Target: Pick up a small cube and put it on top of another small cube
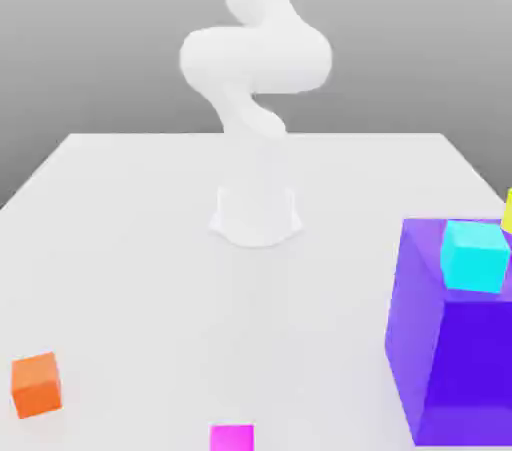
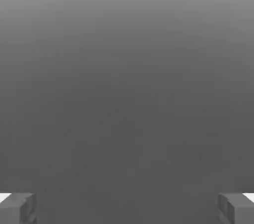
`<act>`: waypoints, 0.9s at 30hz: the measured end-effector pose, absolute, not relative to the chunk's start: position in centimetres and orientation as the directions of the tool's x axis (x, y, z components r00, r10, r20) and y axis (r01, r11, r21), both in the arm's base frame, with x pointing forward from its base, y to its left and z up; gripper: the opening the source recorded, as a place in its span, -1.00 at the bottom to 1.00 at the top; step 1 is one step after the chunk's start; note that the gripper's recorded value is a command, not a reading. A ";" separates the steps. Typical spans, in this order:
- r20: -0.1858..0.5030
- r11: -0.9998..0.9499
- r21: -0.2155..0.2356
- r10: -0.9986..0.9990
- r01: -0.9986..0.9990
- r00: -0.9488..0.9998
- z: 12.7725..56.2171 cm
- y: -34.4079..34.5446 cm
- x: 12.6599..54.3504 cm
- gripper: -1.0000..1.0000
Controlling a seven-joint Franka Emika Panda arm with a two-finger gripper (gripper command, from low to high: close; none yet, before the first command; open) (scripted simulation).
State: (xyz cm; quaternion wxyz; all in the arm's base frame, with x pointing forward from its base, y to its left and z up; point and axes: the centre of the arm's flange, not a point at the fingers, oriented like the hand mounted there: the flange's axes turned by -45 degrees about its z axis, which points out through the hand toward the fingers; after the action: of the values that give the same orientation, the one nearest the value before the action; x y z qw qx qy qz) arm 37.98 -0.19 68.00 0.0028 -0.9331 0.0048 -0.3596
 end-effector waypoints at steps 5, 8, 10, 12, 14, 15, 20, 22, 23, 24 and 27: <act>0.568 -1.000 -0.006 -0.004 -0.001 0.823 60.9 -0.6 44.0 0.00; 0.503 -1.000 -0.004 0.000 0.002 0.864 56.2 -0.8 46.9 0.00; 0.459 -1.000 -0.004 0.003 0.005 0.889 53.0 -1.0 48.5 0.00; 0.413 -1.000 -0.003 0.005 0.007 0.911 49.6 -1.1 49.9 0.00; 0.366 -1.000 -0.002 0.008 0.009 0.931 46.1 -1.3 51.1 0.00; 0.342 -1.000 -0.002 0.009 0.010 0.940 44.4 -1.4 51.6 0.00; 0.220 -1.000 -0.001 0.014 0.014 0.975 35.3 -1.9 53.1 0.00; 0.170 -1.000 -0.001 0.017 0.017 0.985 31.6 -2.0 53.3 0.00; 0.145 -1.000 0.000 0.018 0.018 0.989 29.8 -2.1 53.2 0.00; 0.119 -1.000 0.000 0.020 0.020 0.993 27.9 -2.2 53.2 0.00; 0.043 -1.000 0.000 0.024 0.024 0.999 22.4 -2.4 52.5 0.00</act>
State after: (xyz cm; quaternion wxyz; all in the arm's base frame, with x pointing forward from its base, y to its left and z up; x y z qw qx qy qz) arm 52.51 -2.44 22.40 0.0003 -0.9997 -0.0118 -0.0217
